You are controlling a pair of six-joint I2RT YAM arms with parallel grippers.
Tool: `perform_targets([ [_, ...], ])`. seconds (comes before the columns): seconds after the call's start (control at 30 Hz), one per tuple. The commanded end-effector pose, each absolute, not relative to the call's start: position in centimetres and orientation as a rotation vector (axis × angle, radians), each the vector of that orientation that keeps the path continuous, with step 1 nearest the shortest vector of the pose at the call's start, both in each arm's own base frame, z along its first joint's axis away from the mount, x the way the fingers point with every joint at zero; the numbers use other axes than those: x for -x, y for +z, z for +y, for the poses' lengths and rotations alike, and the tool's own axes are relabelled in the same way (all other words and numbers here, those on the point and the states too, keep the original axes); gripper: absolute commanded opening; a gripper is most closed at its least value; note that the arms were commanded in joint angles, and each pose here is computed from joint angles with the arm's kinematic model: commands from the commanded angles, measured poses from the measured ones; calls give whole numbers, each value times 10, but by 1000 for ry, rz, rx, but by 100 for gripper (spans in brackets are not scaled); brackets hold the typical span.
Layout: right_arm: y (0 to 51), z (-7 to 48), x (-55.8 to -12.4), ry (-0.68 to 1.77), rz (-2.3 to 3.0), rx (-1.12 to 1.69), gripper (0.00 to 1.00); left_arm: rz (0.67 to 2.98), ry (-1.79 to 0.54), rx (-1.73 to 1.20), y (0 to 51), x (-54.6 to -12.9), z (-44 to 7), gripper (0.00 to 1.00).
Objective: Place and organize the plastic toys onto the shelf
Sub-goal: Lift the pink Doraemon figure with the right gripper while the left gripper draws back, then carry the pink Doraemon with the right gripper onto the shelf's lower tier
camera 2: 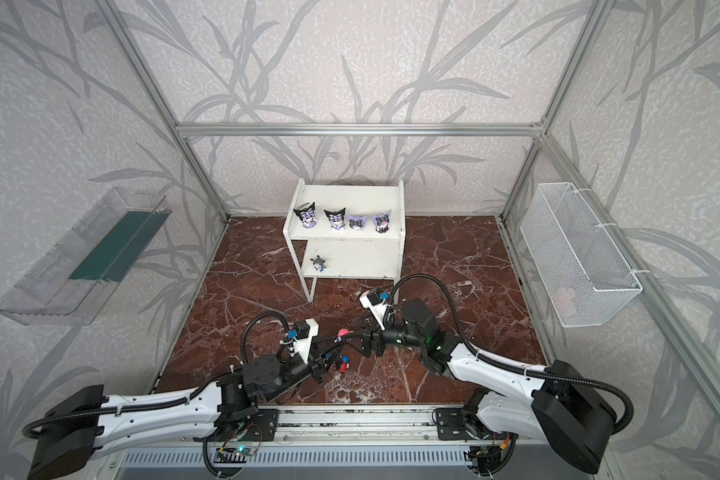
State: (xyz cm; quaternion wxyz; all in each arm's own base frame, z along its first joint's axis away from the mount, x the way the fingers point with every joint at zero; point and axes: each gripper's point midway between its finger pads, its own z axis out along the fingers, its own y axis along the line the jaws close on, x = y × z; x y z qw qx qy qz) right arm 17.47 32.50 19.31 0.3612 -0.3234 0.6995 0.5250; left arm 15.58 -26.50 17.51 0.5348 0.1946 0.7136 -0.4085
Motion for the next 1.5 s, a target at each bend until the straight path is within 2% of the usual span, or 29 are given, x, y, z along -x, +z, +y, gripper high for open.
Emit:
perform_targets([
  [0.0,221,337,-176,1394,1684,844,55,1656,-1048,-406,190,-155,-264,7],
  [0.33,221,349,-177,1434,1664,831,27,1641,-1046,-391,192,-157,-261,7],
  [0.53,220,348,-186,1401,1680,791,20,1646,-1021,-381,190,-159,-256,8],
  [0.57,221,349,-188,1391,1682,790,20,1651,-1010,-379,188,-159,-255,14],
  [0.7,220,347,-201,1301,1712,768,18,1701,-896,-347,184,-168,-240,61],
  [0.73,221,347,-206,1269,1709,771,18,1732,-839,-336,181,-172,-233,68],
  [0.8,224,346,-216,1197,1715,771,18,1772,-741,-312,181,-178,-218,89],
  [0.83,224,346,-221,1165,1717,777,18,1792,-692,-299,182,-180,-210,96],
  [0.9,227,347,-233,1090,1719,779,18,1816,-600,-274,189,-185,-194,99],
  [1.17,233,352,-276,833,1682,773,18,1860,-395,-241,221,-187,-151,99],
  [1.47,233,358,-316,664,1665,724,19,1909,-302,-352,236,-178,-135,99],
])
